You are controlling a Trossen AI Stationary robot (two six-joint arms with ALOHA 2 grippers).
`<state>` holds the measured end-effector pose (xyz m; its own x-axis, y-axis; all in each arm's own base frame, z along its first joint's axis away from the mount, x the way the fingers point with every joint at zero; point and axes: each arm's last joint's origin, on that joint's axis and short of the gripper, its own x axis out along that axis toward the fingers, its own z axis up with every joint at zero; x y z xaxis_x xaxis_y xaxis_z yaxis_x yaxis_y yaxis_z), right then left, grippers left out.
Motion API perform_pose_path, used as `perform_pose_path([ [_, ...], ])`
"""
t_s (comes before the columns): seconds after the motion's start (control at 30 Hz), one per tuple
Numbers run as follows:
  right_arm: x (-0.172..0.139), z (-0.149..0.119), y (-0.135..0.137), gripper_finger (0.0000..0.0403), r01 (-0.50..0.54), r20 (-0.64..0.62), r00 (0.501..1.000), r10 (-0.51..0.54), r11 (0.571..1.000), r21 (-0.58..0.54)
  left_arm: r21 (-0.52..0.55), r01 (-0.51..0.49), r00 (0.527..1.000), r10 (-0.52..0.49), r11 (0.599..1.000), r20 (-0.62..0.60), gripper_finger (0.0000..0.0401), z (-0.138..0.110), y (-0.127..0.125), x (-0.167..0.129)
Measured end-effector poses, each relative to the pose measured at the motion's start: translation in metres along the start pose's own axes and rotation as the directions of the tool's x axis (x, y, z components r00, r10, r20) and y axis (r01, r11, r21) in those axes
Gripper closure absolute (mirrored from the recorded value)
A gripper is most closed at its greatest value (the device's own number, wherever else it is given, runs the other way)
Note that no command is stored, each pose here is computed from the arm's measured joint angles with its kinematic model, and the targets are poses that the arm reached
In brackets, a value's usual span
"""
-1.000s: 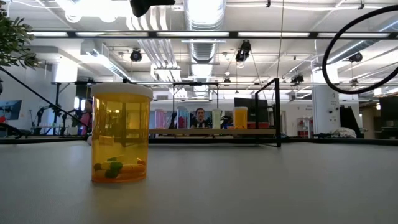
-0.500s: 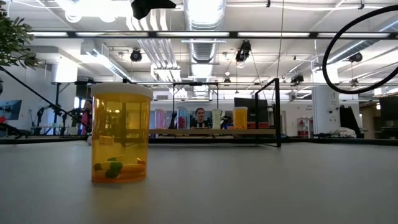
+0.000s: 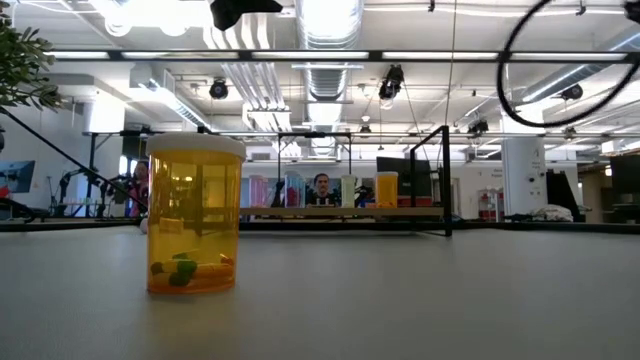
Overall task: Pick and place medicine bottles onto shelf by color
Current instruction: Put the yellow pill bottle on the shelf aligned with the other yellow pill bottles
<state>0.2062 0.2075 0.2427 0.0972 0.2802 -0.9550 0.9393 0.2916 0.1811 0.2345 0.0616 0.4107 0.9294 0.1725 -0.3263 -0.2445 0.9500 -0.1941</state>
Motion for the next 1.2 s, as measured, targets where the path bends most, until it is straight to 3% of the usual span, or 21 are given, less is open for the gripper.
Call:
perform_pose_path([
  [0.23,-0.02,0.035,0.019,0.0279,-0.01,0.079,0.997,0.01,1.0,0.002,0.0,-0.001,1.0,0.001,1.0,-0.005,0.0238,-0.001,0.0,-0.004],
  [0.63,-0.069,0.125,0.053,0.0278,-0.125,0.276,0.949,0.153,0.986,-0.114,-0.003,-0.013,0.997,0.012,1.0,-0.075,0.0238,-0.008,-0.001,-0.026],
  [0.9,-0.099,0.171,0.057,0.0278,-0.137,0.374,0.906,0.199,0.973,-0.185,-0.001,-0.01,0.998,0.01,1.0,-0.061,0.0238,-0.008,-0.002,-0.041],
  [1.2,-0.124,0.224,0.045,0.0278,-0.06,0.445,0.874,0.193,0.953,-0.296,0.028,-0.015,0.999,0.016,1.0,-0.051,0.0238,-0.007,-0.002,-0.039],
])
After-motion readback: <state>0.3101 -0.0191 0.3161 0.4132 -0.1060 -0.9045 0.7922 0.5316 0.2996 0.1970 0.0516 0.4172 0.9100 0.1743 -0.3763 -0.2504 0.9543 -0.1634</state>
